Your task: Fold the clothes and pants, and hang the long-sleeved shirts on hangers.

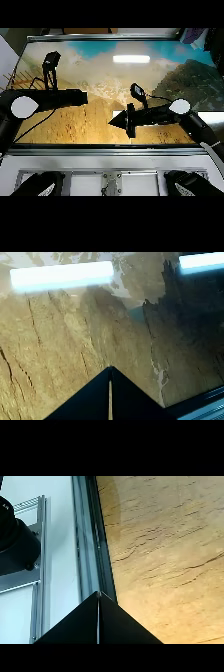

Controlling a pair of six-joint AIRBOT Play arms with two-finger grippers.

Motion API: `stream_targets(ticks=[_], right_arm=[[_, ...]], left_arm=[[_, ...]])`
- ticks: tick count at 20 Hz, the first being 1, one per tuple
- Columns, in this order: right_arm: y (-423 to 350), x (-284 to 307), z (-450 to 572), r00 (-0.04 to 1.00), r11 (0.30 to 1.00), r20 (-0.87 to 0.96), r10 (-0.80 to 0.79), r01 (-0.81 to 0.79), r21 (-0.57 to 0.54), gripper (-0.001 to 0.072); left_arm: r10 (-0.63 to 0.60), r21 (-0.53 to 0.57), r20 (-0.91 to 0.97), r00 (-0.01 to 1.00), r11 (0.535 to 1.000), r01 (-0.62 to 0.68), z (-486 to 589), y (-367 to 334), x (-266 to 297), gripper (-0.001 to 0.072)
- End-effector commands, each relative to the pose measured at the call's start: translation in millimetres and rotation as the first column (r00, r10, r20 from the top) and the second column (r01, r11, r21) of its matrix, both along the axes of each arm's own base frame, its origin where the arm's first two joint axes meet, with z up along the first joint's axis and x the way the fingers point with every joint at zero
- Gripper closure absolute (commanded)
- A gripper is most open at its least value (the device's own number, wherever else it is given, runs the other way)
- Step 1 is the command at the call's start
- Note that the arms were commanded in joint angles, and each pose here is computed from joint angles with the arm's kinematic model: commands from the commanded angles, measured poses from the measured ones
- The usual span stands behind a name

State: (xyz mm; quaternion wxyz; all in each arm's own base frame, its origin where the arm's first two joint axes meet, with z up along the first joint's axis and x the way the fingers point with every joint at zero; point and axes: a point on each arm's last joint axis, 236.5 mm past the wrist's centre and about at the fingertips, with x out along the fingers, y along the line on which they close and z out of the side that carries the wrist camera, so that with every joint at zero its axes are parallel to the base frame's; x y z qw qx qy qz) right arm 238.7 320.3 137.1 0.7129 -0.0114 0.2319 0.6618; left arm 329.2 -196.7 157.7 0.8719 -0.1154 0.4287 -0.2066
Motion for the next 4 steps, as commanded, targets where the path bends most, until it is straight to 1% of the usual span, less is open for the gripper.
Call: stream_targets(ticks=[1,4], right_arm=[[0.4,-0.4,-0.3,1.000,1.000,0.000,0.002,-0.002,0.000,0.0692],[0.4,-0.4,-0.3,1.000,1.000,0.000,0.002,-0.002,0.000,0.0692]], left_arm=[[0.000,-0.002,0.002,1.000,1.000,0.000,0.8,-0.2,-0.2,0.0694],[0.000,-0.002,0.002,1.000,1.000,0.000,0.8,-0.2,-0.2,0.0693]])
